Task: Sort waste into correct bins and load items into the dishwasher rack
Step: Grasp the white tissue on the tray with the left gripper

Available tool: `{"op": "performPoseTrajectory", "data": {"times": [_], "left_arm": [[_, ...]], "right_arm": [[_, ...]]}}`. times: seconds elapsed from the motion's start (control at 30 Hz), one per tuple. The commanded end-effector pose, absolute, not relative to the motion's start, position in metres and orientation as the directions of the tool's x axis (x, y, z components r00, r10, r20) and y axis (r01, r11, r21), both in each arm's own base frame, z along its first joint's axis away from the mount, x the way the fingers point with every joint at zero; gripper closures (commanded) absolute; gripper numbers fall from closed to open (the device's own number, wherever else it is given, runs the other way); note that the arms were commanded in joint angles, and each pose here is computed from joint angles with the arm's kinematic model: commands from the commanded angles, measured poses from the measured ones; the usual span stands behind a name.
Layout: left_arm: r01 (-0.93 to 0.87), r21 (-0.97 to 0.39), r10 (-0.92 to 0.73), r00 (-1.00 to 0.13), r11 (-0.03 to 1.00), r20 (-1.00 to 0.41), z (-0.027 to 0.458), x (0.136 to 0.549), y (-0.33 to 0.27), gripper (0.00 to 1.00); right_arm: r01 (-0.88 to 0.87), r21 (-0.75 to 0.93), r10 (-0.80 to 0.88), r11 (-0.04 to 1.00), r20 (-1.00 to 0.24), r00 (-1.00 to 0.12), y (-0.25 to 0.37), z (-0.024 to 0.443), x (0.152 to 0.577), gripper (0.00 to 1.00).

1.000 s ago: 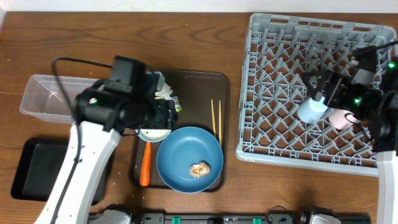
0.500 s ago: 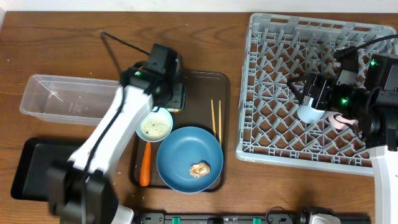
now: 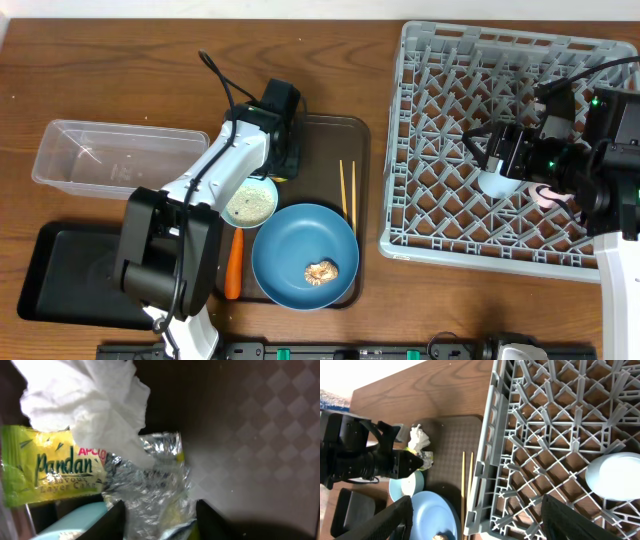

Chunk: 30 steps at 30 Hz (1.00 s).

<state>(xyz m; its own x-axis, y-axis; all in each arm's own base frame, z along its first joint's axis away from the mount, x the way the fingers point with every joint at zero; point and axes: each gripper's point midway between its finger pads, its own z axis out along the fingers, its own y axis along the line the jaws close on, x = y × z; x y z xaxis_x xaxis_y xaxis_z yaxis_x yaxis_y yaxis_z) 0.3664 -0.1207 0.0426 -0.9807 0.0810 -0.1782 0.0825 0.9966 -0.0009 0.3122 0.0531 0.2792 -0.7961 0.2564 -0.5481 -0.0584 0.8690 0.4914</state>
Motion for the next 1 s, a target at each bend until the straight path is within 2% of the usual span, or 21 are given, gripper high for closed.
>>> {"op": "performPoseTrajectory", "data": {"times": [0.0,0.07,0.17,0.5,0.63,0.67,0.73,0.77,0.83,0.93,0.97], "left_arm": [[0.087,0.019,0.089,-0.98,0.996,-0.18,0.039,0.367,-0.119,0.67],[0.087,0.016,0.089,-0.977,0.996,-0.192,0.04,0.371,-0.12,0.75],[0.087,0.012,0.087,-0.975,0.996,-0.203,0.04,0.373,-0.121,0.94],[0.089,0.026,0.092,-0.972,0.996,-0.215,0.042,0.375,-0.12,0.94],[0.053,0.131,0.089,-0.954,0.99,-0.288,0.048,0.392,-0.103,0.94],[0.043,0.152,0.088,-0.947,0.987,-0.307,0.049,0.397,-0.1,0.93],[0.024,0.178,0.085,-0.935,0.984,-0.344,0.052,0.406,-0.096,0.73],[0.021,0.178,0.084,-0.932,0.984,-0.353,0.051,0.409,-0.096,0.67],[0.019,0.175,0.082,-0.929,0.984,-0.36,0.048,0.412,-0.097,0.58],[0.022,0.181,0.084,-0.936,0.983,-0.343,0.035,0.414,-0.097,0.41],[0.024,0.184,0.086,-0.939,0.983,-0.333,0.03,0.413,-0.097,0.38]], "right_arm": [[-0.065,0.469,0.233,0.881,-0.549,-0.803,0.055,0.274,0.312,0.26],[-0.064,0.469,0.234,0.881,-0.549,-0.803,0.055,0.274,0.312,0.26],[-0.064,0.469,0.234,0.881,-0.549,-0.803,0.055,0.274,0.312,0.26],[-0.049,0.455,0.235,0.889,-0.546,-0.804,0.051,0.272,0.312,0.26],[-0.044,0.449,0.236,0.892,-0.547,-0.803,0.05,0.271,0.312,0.26],[-0.044,0.449,0.236,0.892,-0.547,-0.803,0.05,0.271,0.312,0.25],[-0.044,0.449,0.236,0.892,-0.547,-0.803,0.05,0.271,0.312,0.25],[-0.044,0.449,0.236,0.892,-0.547,-0.803,0.05,0.271,0.312,0.26],[-0.043,0.449,0.236,0.892,-0.546,-0.804,0.05,0.271,0.312,0.26],[-0.041,0.45,0.236,0.892,-0.542,-0.806,0.05,0.271,0.311,0.25],[-0.038,0.448,0.236,0.893,-0.54,-0.808,0.05,0.27,0.31,0.26]]}}
